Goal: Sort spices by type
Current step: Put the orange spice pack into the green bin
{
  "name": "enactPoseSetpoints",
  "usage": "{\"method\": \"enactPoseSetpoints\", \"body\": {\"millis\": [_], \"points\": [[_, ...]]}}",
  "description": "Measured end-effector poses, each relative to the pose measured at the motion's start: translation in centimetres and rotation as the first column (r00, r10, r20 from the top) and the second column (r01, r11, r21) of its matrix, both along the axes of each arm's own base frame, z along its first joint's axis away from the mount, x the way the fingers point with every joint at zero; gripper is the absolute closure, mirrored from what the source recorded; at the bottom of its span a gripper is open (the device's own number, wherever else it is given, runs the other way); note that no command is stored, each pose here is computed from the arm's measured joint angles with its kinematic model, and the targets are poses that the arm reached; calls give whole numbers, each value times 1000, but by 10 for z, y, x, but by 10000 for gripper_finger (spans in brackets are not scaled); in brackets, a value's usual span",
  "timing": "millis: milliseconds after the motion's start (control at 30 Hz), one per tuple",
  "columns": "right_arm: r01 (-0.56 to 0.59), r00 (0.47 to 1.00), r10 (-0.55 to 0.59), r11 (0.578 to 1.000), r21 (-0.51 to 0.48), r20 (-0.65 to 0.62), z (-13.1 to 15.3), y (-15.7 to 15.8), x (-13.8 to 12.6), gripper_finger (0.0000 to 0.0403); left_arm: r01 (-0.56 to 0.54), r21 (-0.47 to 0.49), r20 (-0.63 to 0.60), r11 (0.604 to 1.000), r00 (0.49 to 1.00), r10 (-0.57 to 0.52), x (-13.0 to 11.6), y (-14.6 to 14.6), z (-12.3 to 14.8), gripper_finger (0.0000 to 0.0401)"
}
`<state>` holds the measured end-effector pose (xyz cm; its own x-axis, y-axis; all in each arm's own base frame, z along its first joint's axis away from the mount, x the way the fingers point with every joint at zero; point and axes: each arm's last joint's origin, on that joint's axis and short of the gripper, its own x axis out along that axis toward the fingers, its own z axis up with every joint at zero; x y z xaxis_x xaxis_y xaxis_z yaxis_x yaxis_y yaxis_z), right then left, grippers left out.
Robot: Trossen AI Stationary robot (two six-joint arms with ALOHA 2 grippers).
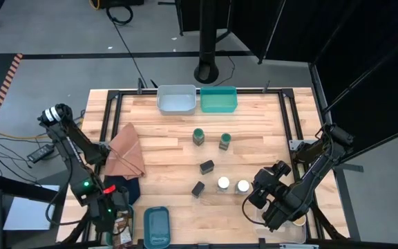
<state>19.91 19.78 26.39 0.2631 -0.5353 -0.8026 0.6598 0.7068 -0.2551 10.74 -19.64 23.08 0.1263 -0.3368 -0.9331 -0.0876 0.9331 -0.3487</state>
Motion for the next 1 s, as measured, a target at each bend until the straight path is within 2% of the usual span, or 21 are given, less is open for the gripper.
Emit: {"method": "enactPoseSetpoints", "body": {"millis": [100,167,233,300,433,600,733,933,1000], "points": [[-6,1000,6,1000,-3,-4,0,0,0,29,-7,-65,37,998,999,9,6,-6,14,272],[-18,1000,18,1000,-7,-12,0,0,0,29,1,-170,96,985,995,16,11,-15,28,273],[-22,1000,22,1000,-11,-13,0,0,0,29,22,-305,172,952,985,32,18,-26,42,279],[-25,1000,25,999,-24,-4,-1,-1,0,29,55,-430,242,901,968,57,23,-38,53,287],[-19,1000,19,999,-34,-4,-8,-3,0,29,105,-552,293,827,953,75,32,-61,54,306],[-14,1000,14,1000,-23,-10,-15,-3,0,29,106,-597,175,795,984,0,42,-88,25,315],[-15,1000,14,1000,-15,-22,-15,-3,-1,29,58,-591,61,805,998,-28,48,-102,-2,316],[-16,999,15,1000,-17,-28,-15,-3,-1,29,34,-568,24,823,999,-25,53,-111,-23,318],[-16,999,15,1000,-18,-29,-15,-3,-1,29,21,-540,9,841,1000,-19,52,-110,-27,324]]}}
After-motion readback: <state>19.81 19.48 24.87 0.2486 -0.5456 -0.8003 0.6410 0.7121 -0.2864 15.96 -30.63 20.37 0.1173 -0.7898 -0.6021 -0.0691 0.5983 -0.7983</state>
